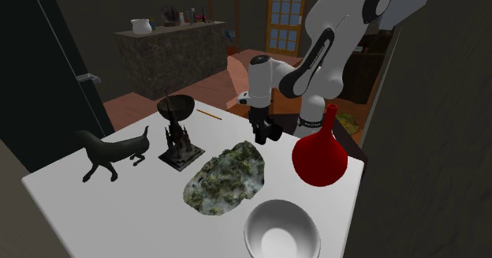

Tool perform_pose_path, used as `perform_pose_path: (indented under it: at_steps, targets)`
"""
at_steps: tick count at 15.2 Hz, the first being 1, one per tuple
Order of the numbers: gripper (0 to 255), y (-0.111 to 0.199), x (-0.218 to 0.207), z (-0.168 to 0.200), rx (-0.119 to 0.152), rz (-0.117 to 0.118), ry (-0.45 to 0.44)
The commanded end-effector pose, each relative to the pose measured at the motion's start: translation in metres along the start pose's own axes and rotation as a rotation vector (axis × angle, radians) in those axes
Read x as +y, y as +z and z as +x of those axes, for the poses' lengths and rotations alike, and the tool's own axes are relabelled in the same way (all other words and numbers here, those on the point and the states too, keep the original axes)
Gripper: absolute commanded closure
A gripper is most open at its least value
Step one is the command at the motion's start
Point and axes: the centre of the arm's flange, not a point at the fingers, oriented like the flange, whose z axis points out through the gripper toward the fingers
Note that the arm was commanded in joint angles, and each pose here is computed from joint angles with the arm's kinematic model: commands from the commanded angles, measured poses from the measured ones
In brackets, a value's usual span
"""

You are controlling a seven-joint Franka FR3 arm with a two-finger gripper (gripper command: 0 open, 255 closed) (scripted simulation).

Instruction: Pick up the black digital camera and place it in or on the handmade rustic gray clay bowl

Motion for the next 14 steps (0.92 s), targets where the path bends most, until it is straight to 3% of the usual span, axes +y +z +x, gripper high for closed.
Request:
perform_pose_path:
  at_steps: [1, 4, 14]
  targets:
    - [255, 0.000, 0.000, 0.000, 0.000, 0.000, 0.000]
    - [255, 0.000, 0.000, 0.000, 0.000, 0.000, 0.000]
    - [255, -0.053, 0.001, -0.002, 0.000, 0.000, 0.000]
